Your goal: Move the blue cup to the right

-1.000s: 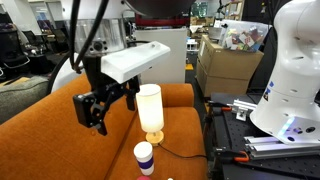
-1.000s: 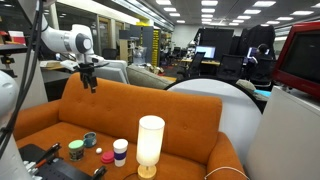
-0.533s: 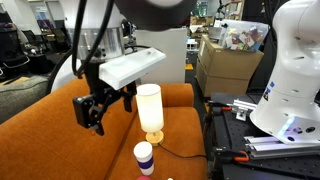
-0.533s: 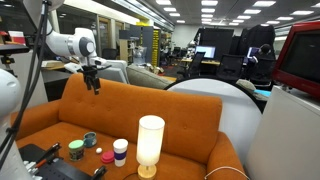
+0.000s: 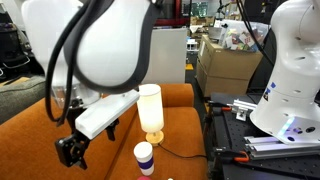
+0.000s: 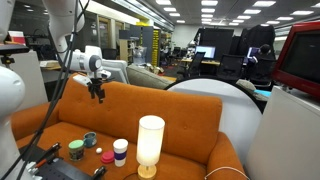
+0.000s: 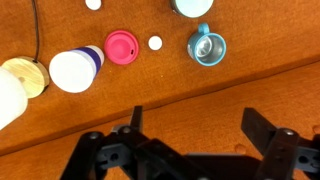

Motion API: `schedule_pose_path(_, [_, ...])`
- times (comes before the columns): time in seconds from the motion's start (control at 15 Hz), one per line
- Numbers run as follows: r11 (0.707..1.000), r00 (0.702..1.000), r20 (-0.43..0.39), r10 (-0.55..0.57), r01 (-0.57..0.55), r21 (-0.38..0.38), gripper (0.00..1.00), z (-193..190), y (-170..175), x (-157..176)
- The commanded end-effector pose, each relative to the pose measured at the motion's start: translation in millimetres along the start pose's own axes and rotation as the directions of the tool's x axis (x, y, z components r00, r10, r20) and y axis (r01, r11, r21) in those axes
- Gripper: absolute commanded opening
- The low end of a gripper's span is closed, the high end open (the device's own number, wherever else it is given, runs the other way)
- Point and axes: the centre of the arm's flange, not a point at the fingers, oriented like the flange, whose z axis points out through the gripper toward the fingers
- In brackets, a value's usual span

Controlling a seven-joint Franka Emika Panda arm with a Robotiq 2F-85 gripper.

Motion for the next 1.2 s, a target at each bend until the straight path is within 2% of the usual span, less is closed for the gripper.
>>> schedule_pose_path(0.0, [1.0, 1.0, 0.026, -0.016, 0.016, -0.012, 1.0, 28, -19, 27])
schedule_pose_path(0.07, [1.0, 1.0, 0.009, -0.01, 0.01, -0.005, 1.0, 21, -8, 11])
schedule_pose_path(0.2, [1.0, 1.0, 0.011, -0.01, 0.01, -0.006, 1.0, 33, -14, 18])
schedule_pose_path(0.53, [1.0, 1.0, 0.011, -0.01, 0.01, -0.009, 1.0, 30, -15, 21])
schedule_pose_path(0.93, [0.998, 0.998, -0.046, -0.048, 0.045, -0.052, 1.0, 63, -27, 46])
schedule_pose_path(1.13, [0.996, 0.997, -0.006, -0.077, 0.076, -0.048, 1.0, 94, -34, 59])
